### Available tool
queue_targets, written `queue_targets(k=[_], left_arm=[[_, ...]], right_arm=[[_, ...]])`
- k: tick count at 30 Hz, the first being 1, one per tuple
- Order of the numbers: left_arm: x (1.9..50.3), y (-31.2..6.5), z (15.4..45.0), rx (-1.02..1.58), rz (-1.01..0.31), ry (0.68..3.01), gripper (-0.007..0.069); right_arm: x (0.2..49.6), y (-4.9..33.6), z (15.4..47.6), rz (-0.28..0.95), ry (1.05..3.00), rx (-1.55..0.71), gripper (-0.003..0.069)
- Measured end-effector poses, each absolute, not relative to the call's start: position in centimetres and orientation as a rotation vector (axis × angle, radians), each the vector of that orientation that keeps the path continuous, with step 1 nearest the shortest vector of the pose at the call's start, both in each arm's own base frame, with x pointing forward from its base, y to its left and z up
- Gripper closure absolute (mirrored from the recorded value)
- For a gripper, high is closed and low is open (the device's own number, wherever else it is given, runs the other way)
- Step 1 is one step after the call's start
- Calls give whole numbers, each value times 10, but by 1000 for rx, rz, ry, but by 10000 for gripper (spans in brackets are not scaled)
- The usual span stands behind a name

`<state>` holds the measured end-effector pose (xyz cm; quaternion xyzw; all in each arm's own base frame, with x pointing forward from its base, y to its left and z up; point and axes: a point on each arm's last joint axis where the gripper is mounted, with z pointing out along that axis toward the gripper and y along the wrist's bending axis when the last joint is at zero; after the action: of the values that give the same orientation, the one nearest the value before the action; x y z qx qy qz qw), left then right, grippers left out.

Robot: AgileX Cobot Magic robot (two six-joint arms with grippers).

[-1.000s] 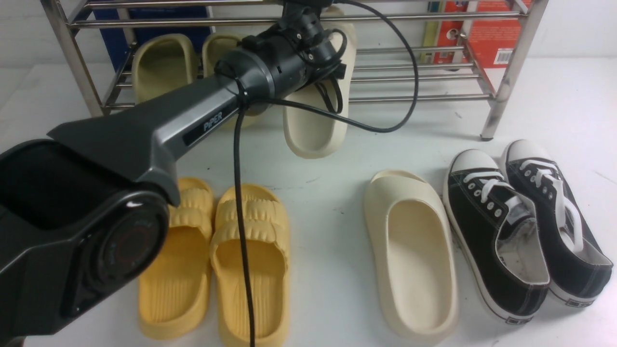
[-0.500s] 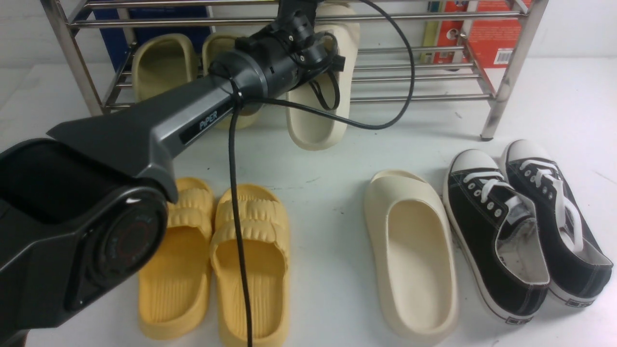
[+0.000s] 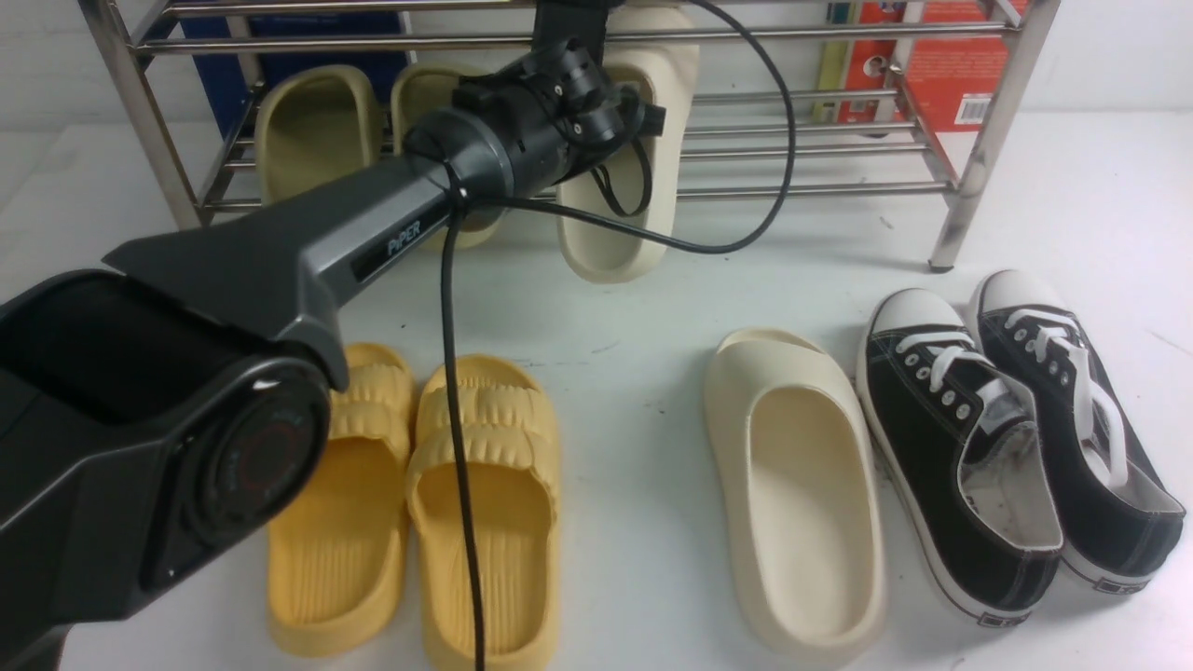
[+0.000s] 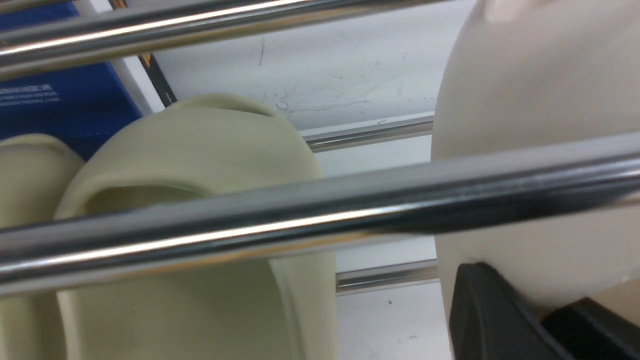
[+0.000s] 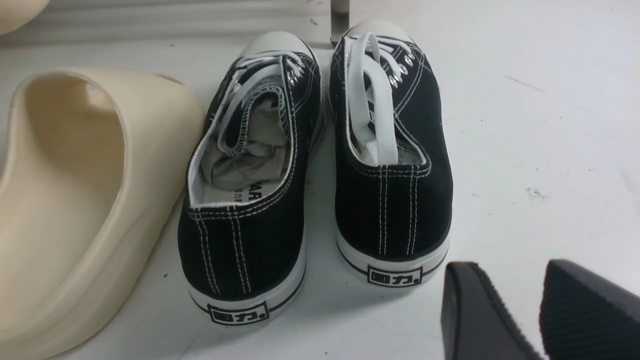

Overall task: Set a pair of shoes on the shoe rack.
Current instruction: Use the left arm to put a shoe into the shoe rack

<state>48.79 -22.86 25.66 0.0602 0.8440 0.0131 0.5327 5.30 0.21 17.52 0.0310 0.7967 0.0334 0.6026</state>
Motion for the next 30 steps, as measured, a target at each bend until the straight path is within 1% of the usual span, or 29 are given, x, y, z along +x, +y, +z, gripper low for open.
queue_targets(k=[22, 24, 29, 30], left_arm=[[491, -226, 254, 84, -19, 2008, 592], [491, -226, 254, 81, -20, 2007, 584], [491, -226, 254, 77, -24, 2007, 518], [491, -226, 254, 76, -26, 2007, 491]], right_arm=[[53, 2, 175, 77, 1845, 72, 413], [53, 2, 175, 77, 1845, 72, 413], [53, 2, 175, 77, 1845, 72, 413], [53, 2, 175, 77, 1845, 72, 413]])
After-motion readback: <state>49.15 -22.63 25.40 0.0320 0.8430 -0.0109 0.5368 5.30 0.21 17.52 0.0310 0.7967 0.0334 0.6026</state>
